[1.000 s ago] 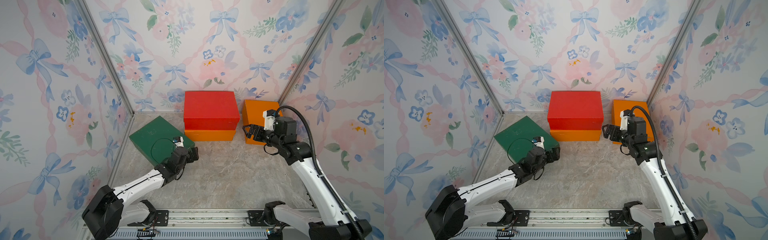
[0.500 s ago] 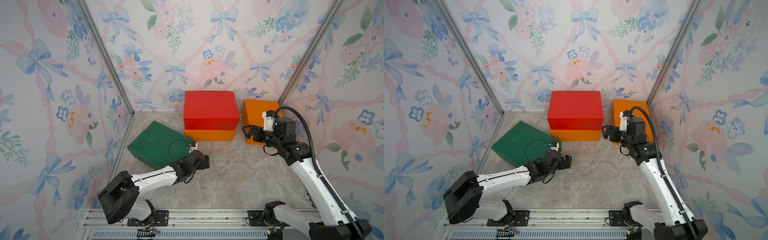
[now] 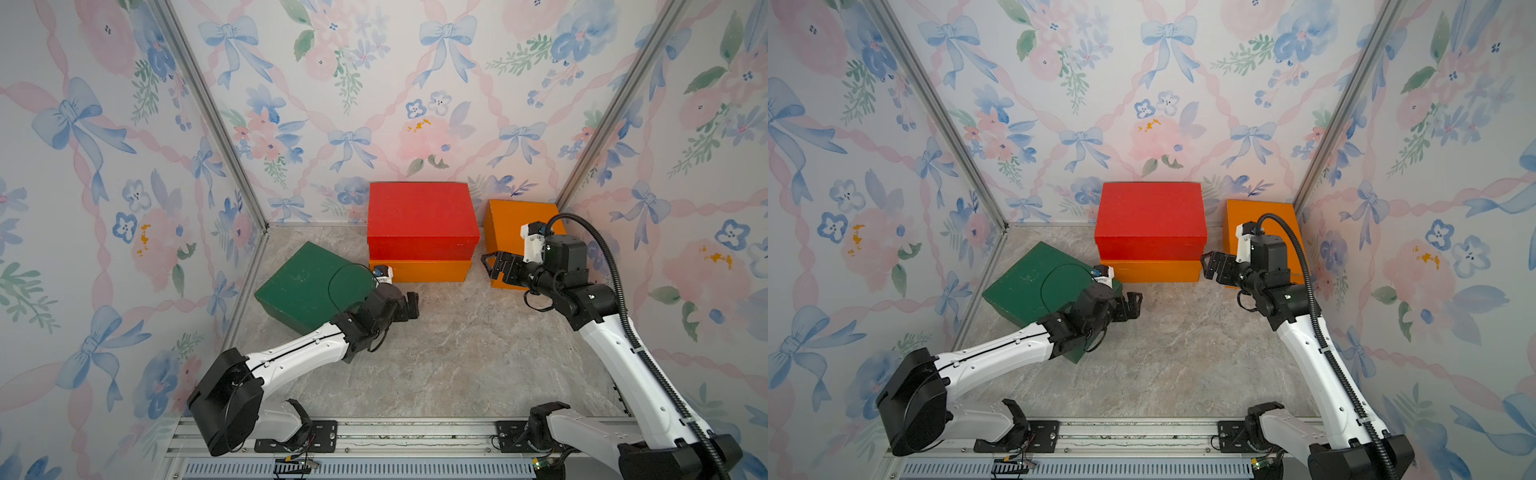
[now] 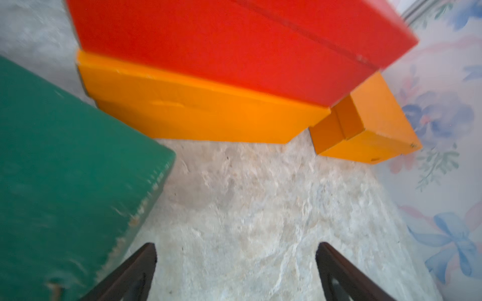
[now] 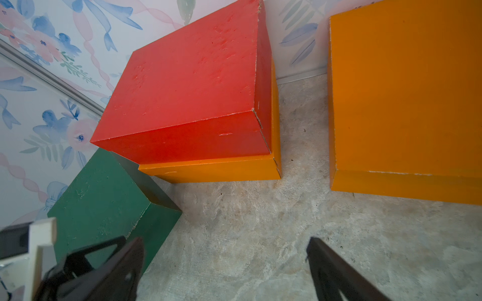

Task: Stack the shoeboxes
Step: Move the shoebox to the center of the board.

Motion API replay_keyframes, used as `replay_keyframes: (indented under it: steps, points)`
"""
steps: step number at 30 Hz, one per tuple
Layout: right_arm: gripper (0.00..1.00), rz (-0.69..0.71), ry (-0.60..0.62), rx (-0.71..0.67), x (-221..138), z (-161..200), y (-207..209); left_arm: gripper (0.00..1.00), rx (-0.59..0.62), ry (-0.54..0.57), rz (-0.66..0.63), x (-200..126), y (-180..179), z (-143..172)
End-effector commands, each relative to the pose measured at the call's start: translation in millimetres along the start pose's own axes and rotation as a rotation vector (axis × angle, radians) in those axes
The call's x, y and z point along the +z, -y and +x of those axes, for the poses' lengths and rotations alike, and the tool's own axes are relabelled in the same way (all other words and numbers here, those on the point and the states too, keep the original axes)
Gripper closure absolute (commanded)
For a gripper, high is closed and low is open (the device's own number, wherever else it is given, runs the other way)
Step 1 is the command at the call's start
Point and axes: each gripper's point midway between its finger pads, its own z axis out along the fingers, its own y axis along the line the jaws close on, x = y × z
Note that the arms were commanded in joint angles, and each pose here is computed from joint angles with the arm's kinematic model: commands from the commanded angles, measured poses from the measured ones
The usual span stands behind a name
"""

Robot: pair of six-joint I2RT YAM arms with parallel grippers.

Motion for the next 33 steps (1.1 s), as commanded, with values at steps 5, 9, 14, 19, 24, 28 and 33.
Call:
replay_keyframes:
  steps: [5,9,14,19,24,28,33]
  points:
    - [0.03,-0.024,-0.045,-0.015,10,18,-10,0.02,-0.043,0.185,-0.115,-22,-73,-105]
    - [0.03,-0.032,-0.061,-0.018,15,24,-13,0.02,-0.094,0.232,-0.204,-28,-127,-139]
    - [0.03,-0.040,-0.075,-0.018,21,30,-14,0.02,-0.154,0.251,-0.346,-27,-199,-158]
    - [0.03,-0.045,-0.101,-0.020,28,41,-14,0.02,-0.179,0.265,-0.437,-24,-243,-178]
    - [0.03,-0.041,-0.128,-0.025,32,50,-13,0.02,-0.176,0.244,-0.517,-15,-278,-197]
    - [0.03,-0.036,-0.131,-0.017,34,55,-10,0.02,-0.209,0.218,-0.540,-9,-301,-191]
    - [0.03,-0.035,-0.154,-0.005,41,63,-8,0.02,-0.223,0.170,-0.592,3,-324,-173]
